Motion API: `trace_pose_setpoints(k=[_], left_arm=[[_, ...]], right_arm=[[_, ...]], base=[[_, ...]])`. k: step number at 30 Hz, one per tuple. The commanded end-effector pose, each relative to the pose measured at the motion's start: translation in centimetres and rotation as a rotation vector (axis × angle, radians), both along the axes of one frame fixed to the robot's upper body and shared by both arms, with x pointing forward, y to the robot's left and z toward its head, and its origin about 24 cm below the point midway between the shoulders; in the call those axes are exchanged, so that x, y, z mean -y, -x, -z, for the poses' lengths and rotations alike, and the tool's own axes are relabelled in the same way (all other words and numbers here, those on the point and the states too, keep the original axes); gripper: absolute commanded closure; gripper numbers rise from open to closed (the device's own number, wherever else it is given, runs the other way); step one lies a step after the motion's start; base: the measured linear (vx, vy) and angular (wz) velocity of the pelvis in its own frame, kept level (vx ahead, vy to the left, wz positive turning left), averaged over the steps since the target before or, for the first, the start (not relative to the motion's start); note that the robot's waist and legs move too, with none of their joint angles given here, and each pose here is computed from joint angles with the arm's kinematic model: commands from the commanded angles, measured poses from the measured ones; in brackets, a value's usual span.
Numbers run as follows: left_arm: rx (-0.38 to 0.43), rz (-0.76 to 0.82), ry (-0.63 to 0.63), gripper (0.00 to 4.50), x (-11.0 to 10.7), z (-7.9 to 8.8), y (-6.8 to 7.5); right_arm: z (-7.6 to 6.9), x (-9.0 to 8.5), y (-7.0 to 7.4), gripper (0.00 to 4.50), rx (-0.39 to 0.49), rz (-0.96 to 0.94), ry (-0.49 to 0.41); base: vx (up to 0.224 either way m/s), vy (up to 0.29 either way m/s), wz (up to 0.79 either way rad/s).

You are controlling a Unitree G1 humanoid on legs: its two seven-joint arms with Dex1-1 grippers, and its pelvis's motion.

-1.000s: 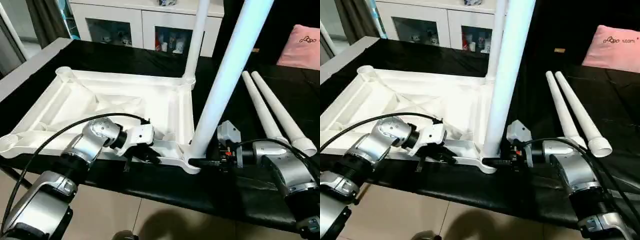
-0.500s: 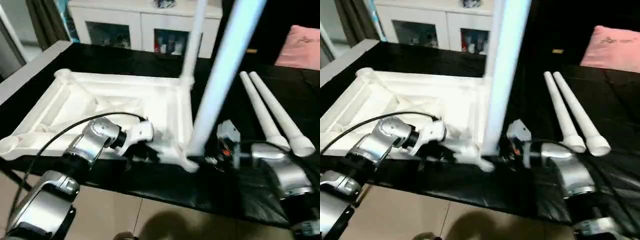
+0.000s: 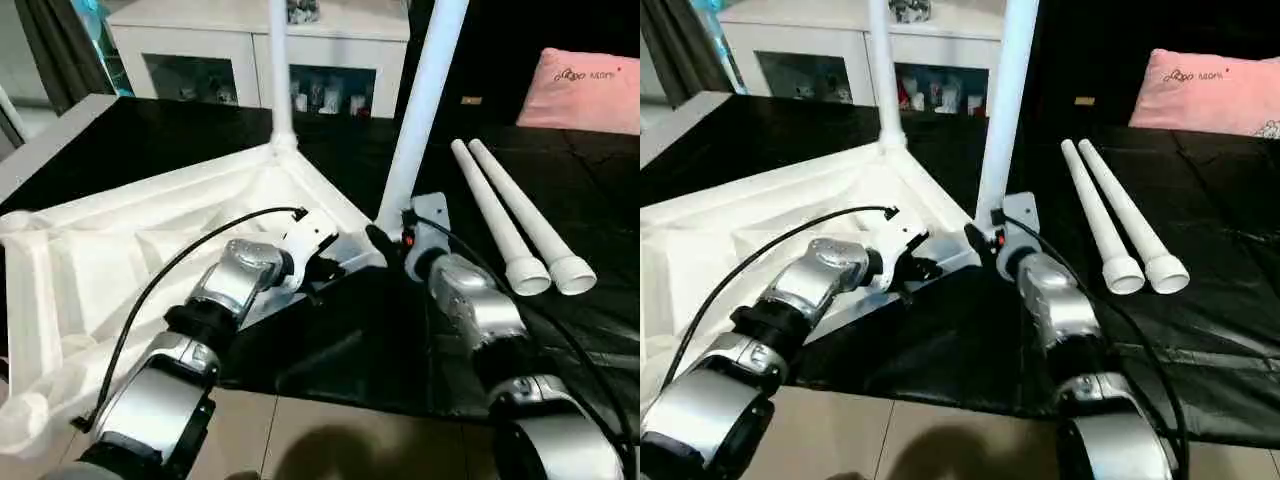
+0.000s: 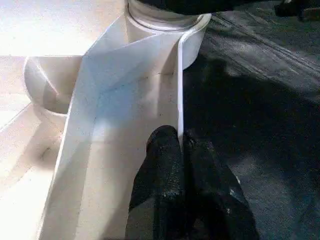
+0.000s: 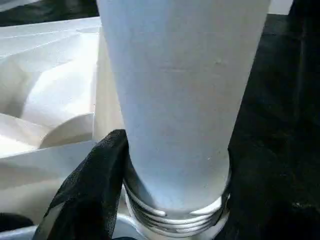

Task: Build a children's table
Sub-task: Rotate leg to tighten

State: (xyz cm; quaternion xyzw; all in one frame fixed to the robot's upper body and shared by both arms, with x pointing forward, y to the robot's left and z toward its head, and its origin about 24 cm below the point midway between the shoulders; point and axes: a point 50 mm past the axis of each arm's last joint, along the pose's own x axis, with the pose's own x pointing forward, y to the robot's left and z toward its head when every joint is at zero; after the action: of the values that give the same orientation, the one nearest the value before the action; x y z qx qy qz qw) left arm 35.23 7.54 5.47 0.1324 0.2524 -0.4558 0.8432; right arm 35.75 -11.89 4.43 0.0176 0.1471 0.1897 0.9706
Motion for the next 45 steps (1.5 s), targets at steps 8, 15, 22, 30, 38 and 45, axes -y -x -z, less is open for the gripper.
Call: trace_pose_setpoints(k=[8,15,22,30,38,45], left_arm=[[0.148,-0.001,0.0,4.5,0.4,-3.0,-1.3],[0.138,0.005,-0.015,4.5,-0.8,-2.8,-1.2],[0.137,0.058,-0.041,4.5,-2.1,-2.3,-1.0],[0.14,0.249,-0.036,4.5,-2.8,-2.2,0.2],[0.115,0.525,-0.081,4.5,-3.6,-2.1,1.8],[0.09,0.684,-0.125,4.5,-4.0,-2.2,2.7]], right_arm=[[3.7,-1.1,1.7,1.11,-0.145,-0.034,-0.043],[2.0,1.2,2.1,0.55,-0.025,-0.077,-0.034],[-0.1,3.8,4.2,0.04,0.046,-0.193,-0.095],[-2.4,6.3,5.3,0.04,0.116,-0.363,0.043],[-3.6,6.9,6.7,0.04,0.068,-0.682,0.129],[-3.2,6.2,7.4,0.04,0.017,-0.892,0.185]], base=[[0.0,0.0,0.0],[0.0,0.0,0.0],[0.0,0.0,0.0],[0.0,0.0,0.0],[0.0,0.0,0.0],[0.0,0.0,0.0]])
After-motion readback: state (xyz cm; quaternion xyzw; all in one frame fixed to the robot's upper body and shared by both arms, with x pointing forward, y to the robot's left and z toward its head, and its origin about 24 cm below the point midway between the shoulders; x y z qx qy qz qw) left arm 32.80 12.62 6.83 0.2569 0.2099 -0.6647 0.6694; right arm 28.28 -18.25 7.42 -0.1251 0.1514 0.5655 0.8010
